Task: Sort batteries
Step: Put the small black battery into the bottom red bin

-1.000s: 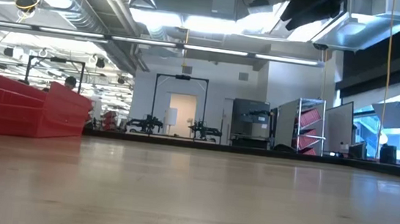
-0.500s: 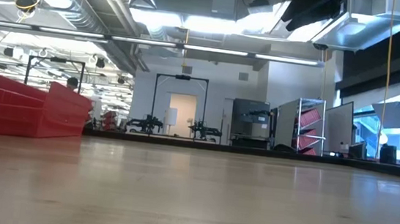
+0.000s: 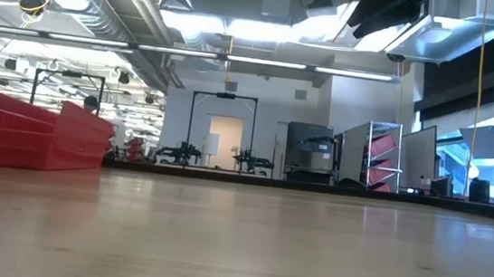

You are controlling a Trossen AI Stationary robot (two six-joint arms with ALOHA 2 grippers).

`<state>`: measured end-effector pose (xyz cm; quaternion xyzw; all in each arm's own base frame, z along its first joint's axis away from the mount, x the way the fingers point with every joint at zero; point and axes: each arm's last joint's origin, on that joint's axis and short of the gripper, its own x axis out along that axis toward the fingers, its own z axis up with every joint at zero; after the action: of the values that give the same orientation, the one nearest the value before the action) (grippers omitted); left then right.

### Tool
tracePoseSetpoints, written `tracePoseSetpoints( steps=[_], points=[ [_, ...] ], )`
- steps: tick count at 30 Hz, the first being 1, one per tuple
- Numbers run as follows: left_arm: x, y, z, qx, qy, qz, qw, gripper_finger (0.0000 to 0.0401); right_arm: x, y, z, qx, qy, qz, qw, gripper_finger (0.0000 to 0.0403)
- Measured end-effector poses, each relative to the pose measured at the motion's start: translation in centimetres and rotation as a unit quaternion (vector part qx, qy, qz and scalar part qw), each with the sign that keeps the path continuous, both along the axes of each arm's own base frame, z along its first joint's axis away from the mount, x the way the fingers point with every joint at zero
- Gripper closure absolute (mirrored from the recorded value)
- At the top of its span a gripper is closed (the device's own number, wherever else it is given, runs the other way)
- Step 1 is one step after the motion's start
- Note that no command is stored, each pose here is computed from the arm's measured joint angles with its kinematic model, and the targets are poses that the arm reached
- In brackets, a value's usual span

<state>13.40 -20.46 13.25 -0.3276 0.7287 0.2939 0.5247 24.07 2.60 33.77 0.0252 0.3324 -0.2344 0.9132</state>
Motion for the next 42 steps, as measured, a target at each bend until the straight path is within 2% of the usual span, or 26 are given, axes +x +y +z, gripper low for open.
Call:
tracePoseSetpoints(
  steps=[8, 14, 22, 26, 33, 38, 42],
  points=[
    [0.1, 0.2, 0.0, 0.009, 0.001, 0.001, 1.0, 0.0386, -0.1, 0.1, 0.1, 0.012, -0.001, 0.011, 1.0, 0.0137],
    [0.7, 1.0, 0.6, 0.038, 0.009, -0.014, 0.999, 0.0389, -0.6, 0.0, 0.6, 0.018, -0.011, 0.016, 1.0, 0.0137],
    [1.0, 3.5, 3.1, 0.03, 0.017, -0.018, 0.999, 0.0386, -0.9, 0.0, 0.7, 0.017, -0.011, 0.015, 1.0, 0.0136],
    [1.1, 4.9, 4.8, 0.008, 0.002, -0.017, 1.0, 0.0387, -0.8, 0.0, 0.7, 0.025, -0.01, 0.022, 0.999, 0.0137],
    [2.0, 8.2, 7.5, -0.032, -0.051, 0.009, 0.998, 0.0389, -1.8, -0.1, 1.5, 0.037, -0.028, 0.032, 0.998, 0.0137],
    [3.9, 11.1, 8.8, -0.038, -0.141, 0.024, 0.989, 0.0391, -3.2, -0.3, 2.6, 0.043, -0.056, 0.034, 0.997, 0.0137],
    [6.3, 13.4, 9.1, -0.045, -0.218, 0.005, 0.975, 0.0393, -4.0, -0.4, 3.2, 0.047, -0.072, 0.032, 0.996, 0.0137]
  ],
)
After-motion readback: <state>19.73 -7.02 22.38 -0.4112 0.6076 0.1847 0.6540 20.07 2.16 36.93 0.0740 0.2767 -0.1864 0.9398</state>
